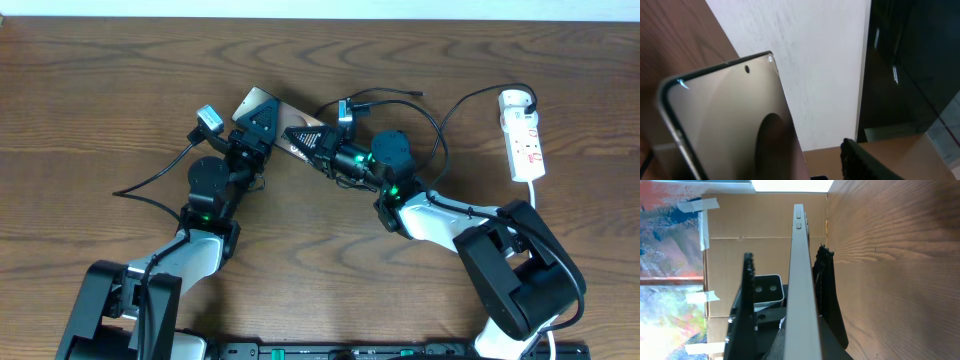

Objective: Plug charger to phone and switch on socket

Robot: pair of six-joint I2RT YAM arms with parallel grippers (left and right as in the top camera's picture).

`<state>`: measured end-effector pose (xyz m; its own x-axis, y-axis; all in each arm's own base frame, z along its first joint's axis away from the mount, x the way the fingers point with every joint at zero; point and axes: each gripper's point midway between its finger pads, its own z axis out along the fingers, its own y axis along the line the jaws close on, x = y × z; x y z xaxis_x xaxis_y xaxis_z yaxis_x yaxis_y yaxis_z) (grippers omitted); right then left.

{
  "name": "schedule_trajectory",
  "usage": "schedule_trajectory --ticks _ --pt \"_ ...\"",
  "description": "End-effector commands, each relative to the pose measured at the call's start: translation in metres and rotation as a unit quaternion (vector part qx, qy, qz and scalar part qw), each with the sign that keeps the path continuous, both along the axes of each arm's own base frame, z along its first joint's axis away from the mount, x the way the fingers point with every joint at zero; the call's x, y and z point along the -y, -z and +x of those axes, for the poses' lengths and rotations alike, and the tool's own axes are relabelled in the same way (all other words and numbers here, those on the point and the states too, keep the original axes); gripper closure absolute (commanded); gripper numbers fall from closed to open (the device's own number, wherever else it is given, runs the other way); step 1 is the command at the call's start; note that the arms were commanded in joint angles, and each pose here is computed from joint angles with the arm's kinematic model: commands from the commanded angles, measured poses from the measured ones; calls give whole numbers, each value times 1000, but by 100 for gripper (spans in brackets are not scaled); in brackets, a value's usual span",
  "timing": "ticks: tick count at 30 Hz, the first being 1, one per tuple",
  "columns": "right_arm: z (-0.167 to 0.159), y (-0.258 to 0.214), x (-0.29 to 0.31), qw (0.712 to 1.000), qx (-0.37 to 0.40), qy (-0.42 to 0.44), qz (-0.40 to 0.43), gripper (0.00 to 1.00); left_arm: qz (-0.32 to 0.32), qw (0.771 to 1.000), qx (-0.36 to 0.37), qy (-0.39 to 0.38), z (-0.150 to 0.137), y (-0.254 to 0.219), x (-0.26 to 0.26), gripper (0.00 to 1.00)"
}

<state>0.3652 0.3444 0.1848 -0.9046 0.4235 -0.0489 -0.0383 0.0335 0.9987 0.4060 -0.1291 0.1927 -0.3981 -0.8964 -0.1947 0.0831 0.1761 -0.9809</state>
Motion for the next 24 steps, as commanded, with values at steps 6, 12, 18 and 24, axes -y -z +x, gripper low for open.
schedule_trajectory --ticks 6,12,18,24 --pt "5 -12 -1 1000 15 12 11 99 0 1000 4 -3 2 -2 0 55" --pt "-3 -12 -8 1000 15 0 11 99 0 1000 4 -3 2 -2 0 55" --pt "-7 -11 -13 1000 15 -5 11 99 0 1000 4 -3 2 -2 0 57" --pt "-7 -11 -12 1000 17 -5 9 99 0 1000 4 -2 2 -2 1 75"
